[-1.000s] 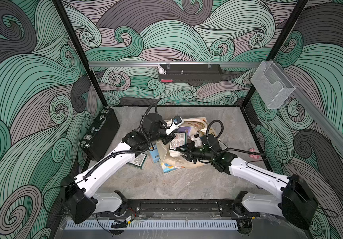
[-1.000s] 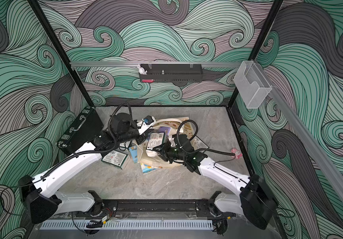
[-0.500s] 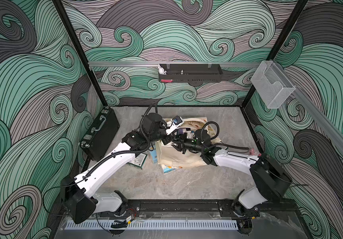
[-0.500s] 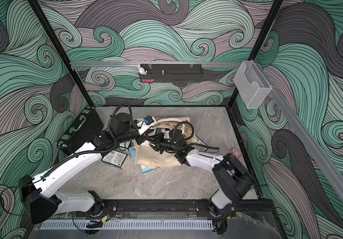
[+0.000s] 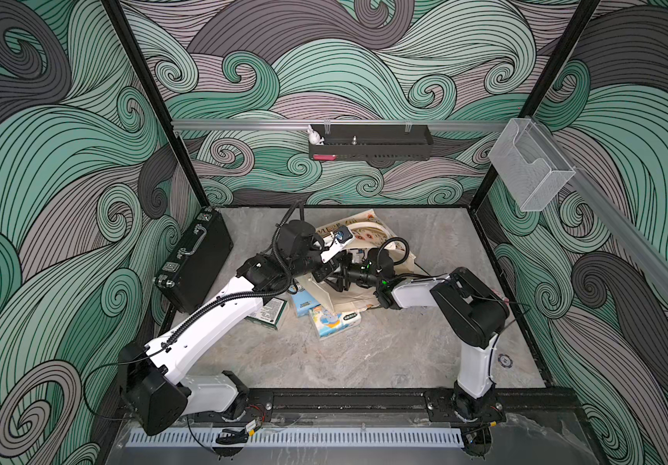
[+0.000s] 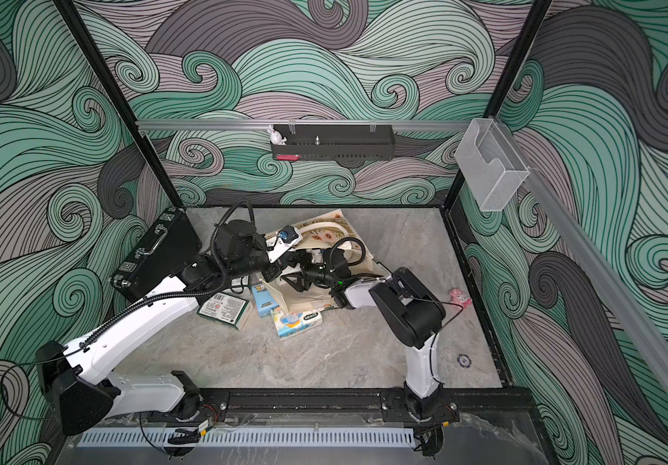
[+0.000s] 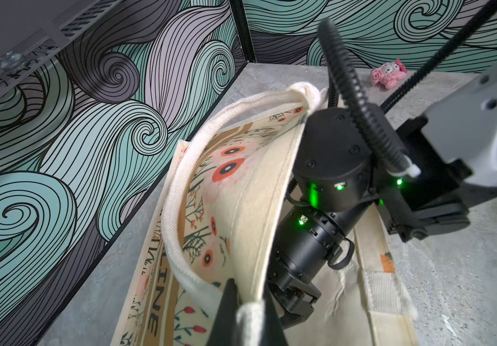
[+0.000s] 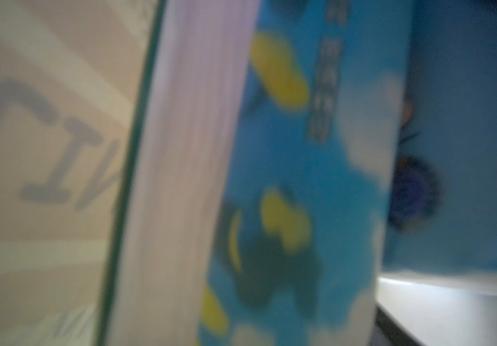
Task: Put tissues into the canvas bag
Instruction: Place the pack of facial tissues in the canvas bag.
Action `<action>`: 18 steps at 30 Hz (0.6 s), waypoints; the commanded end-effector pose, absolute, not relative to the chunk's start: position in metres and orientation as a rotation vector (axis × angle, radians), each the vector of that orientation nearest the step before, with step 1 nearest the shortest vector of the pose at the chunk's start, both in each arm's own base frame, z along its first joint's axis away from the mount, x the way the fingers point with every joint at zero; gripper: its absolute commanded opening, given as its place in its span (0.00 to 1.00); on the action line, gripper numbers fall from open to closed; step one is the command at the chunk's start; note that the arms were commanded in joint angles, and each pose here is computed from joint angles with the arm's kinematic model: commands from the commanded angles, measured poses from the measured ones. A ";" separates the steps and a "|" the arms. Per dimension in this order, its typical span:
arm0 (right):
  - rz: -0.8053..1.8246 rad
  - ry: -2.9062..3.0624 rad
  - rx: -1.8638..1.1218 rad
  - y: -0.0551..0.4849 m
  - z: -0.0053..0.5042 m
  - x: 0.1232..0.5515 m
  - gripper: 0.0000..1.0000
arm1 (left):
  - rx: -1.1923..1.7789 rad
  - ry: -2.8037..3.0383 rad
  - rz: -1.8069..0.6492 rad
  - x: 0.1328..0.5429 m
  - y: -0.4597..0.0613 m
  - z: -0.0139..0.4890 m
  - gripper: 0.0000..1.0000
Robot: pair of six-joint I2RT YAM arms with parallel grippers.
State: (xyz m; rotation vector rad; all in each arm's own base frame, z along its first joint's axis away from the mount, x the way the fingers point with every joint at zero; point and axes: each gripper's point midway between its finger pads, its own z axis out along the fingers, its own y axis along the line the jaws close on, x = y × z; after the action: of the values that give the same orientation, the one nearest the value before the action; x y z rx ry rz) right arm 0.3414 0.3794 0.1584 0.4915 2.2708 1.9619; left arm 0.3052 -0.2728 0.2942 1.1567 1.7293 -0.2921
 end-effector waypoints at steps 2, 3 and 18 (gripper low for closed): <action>1.547 2.472 0.285 0.343 0.162 0.327 0.88 | 1.167 1.580 -0.392 0.291 -0.291 0.333 0.00; 1.451 2.498 0.221 0.334 0.169 0.322 0.89 | 1.167 1.580 -0.389 0.292 -0.290 0.333 0.00; 0.940 2.509 -0.491 0.268 0.195 0.245 0.57 | 1.173 1.593 -0.363 0.295 -0.289 0.329 0.00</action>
State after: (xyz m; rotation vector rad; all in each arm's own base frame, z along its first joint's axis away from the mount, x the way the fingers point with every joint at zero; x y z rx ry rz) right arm 0.2560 0.2733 0.1961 -0.2802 2.5691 1.0456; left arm 0.3009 -0.2823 0.3034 1.1746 1.6713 -0.3272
